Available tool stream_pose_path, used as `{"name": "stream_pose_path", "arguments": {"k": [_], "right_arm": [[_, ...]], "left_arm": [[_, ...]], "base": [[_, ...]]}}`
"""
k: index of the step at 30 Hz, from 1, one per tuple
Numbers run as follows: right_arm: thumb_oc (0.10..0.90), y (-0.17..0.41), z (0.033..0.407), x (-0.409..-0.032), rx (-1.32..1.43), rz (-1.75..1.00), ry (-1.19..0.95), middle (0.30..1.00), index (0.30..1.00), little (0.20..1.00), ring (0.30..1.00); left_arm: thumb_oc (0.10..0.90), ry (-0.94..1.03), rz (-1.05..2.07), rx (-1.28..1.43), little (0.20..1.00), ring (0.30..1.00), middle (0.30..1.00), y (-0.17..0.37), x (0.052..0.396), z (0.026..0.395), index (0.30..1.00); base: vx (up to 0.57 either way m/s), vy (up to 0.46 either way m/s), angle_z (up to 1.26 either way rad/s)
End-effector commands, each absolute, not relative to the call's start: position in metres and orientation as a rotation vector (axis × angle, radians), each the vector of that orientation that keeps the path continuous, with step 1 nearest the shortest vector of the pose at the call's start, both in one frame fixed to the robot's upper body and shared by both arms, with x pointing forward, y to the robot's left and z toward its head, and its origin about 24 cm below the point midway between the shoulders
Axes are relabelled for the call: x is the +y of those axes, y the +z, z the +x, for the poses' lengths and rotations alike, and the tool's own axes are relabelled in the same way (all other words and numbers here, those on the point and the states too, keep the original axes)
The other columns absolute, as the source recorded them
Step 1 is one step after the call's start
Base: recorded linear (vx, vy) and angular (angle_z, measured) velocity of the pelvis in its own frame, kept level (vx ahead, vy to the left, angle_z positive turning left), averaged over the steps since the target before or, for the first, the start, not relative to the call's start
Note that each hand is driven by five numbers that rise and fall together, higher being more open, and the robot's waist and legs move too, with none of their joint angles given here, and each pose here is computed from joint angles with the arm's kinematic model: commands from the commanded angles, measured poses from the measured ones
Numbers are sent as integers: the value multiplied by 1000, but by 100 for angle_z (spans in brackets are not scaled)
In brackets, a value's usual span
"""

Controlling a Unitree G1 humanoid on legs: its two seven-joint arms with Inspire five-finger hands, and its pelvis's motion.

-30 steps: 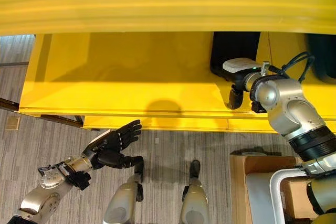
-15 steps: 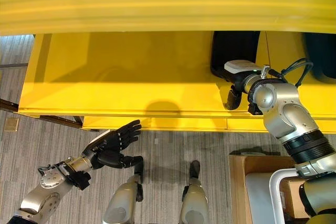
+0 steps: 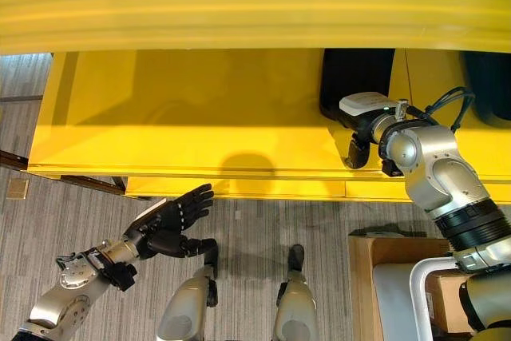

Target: Move parts from the plastic box to the shelf.

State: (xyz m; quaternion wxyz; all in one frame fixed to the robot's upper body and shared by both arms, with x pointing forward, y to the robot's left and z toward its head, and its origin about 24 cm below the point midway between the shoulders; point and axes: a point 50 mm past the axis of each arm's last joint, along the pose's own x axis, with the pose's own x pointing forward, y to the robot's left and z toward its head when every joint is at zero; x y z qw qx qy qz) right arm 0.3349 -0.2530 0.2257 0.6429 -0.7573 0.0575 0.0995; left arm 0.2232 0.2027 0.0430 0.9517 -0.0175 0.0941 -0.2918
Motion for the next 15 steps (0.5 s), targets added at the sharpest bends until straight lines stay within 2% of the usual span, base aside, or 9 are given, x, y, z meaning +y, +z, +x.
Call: {"name": "stream_pose_path", "arguments": {"k": [1,15], "right_arm": [[900,226,326,-280,259,-1862,188,1000,1000,1000,1000],[900,222,319,-277,269,-1896,229,1000,1000,1000,1000]], "left_arm": [[900,-655,-44,13,1000,1000,1000,72,198,216,1000],[900,-651,-44,12,1000,1000,1000,71,200,215,1000]], "base": [[0,0,0],[0,0,0]]}}
